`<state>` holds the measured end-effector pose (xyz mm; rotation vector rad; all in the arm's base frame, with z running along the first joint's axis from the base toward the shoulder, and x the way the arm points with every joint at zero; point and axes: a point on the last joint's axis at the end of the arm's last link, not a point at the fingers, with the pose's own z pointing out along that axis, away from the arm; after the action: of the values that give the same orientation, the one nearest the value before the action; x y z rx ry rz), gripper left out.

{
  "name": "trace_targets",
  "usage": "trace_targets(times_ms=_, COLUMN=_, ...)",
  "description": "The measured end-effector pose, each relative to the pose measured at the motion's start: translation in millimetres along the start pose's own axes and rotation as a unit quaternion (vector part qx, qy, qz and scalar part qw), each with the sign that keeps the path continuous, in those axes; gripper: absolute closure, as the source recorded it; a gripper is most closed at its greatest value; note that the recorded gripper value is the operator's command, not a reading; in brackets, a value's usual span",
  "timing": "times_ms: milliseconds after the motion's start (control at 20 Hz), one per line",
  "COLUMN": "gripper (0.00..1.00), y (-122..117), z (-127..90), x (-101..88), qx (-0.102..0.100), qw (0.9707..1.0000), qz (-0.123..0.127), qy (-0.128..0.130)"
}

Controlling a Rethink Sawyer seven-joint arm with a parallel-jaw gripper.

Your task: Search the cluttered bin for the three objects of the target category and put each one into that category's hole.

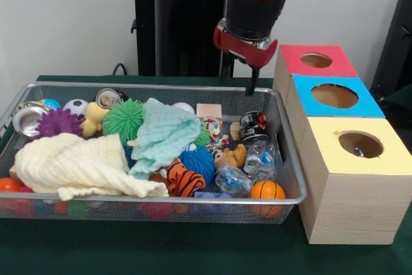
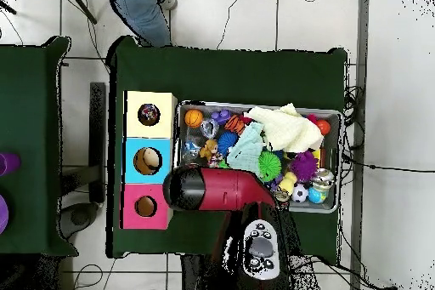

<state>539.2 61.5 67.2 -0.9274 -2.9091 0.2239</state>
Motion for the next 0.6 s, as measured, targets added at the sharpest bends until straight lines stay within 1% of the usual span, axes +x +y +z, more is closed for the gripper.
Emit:
trace_targets(times_ms=100, gripper=0.00, y=-4.0, z=-1.6, x=-5.4, qx=0.007, qw=0.9999, qz=-0.007, qy=-0.012)
trace_targets(times_ms=200, gripper=0.00, y=-10.9, z=-4.1, x=-16.4, qx=0.019, qw=0.9991, qz=-0.018, qy=-0.034)
trace_targets(times_ms=300, gripper=0.00, y=-14.1, z=-4.3, x=-22.3, qx=0.024, qw=0.9983, qz=-0.023, qy=-0.047)
trace_targets(times_ms=400, gripper=0.00, y=-17.0, z=-2.6, x=-30.8, qx=0.026, qw=0.9968, qz=-0.030, qy=-0.069)
trace_targets(times_ms=550, gripper=0.00, y=-17.5, z=0.8, x=-42.0, qx=0.023, qw=0.9938, qz=-0.040, qy=-0.101)
trace_targets(times_ms=600, gripper=0.00, y=-15.1, z=3.8, x=-51.6, qx=0.015, qw=0.9900, qz=-0.048, qy=-0.132)
